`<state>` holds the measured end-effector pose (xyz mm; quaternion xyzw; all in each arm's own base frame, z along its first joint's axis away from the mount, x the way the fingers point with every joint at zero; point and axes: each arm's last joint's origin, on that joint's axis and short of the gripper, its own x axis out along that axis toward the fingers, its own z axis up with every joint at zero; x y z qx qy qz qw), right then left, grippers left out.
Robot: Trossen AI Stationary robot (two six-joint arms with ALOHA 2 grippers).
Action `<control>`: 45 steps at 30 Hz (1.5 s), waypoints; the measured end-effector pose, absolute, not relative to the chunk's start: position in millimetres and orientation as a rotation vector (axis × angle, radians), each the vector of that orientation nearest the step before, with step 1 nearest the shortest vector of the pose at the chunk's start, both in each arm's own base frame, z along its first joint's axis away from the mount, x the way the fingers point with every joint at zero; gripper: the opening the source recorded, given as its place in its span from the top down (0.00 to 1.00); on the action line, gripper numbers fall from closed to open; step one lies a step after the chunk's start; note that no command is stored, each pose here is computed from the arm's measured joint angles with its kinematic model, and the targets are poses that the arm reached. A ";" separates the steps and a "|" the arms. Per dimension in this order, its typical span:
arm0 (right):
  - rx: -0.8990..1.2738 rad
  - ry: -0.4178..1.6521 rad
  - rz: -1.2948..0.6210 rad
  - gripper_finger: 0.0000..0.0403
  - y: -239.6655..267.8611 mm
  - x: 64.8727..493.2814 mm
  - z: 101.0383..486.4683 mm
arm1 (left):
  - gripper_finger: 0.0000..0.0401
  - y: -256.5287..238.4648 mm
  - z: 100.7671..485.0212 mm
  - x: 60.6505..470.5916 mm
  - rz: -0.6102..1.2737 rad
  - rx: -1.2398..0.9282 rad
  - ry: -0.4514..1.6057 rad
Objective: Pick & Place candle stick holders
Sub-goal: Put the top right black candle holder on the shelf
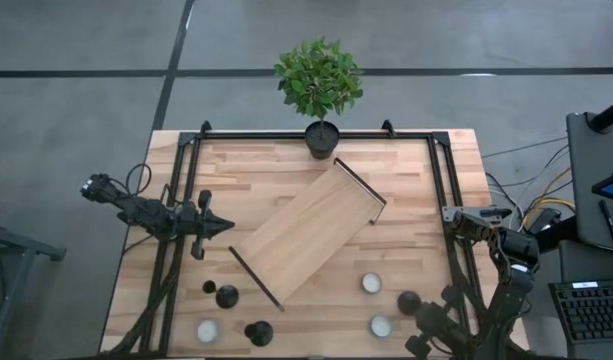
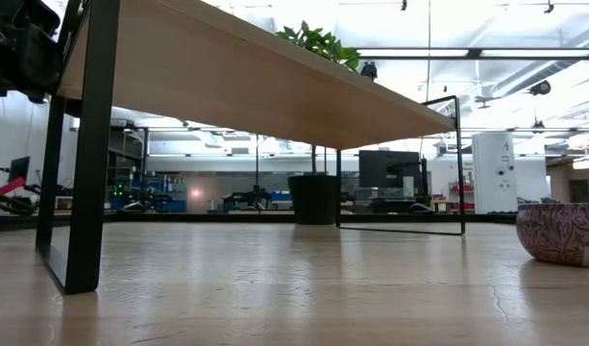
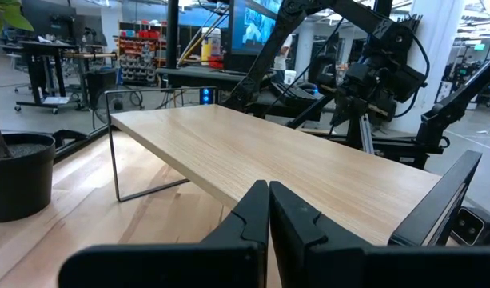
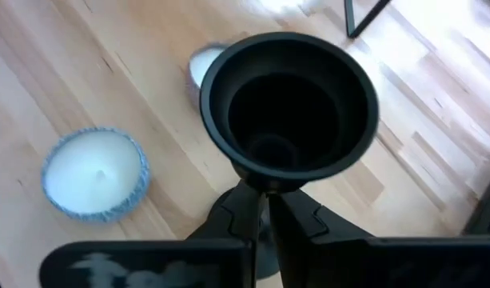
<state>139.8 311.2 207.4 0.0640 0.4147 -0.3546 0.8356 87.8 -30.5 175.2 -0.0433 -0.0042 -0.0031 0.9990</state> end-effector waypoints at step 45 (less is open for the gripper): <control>0.212 0.611 -0.592 0.96 20.4 267.4 393.2 | 0.98 -30.5 175.3 87.8 -0.006 -0.086 -0.008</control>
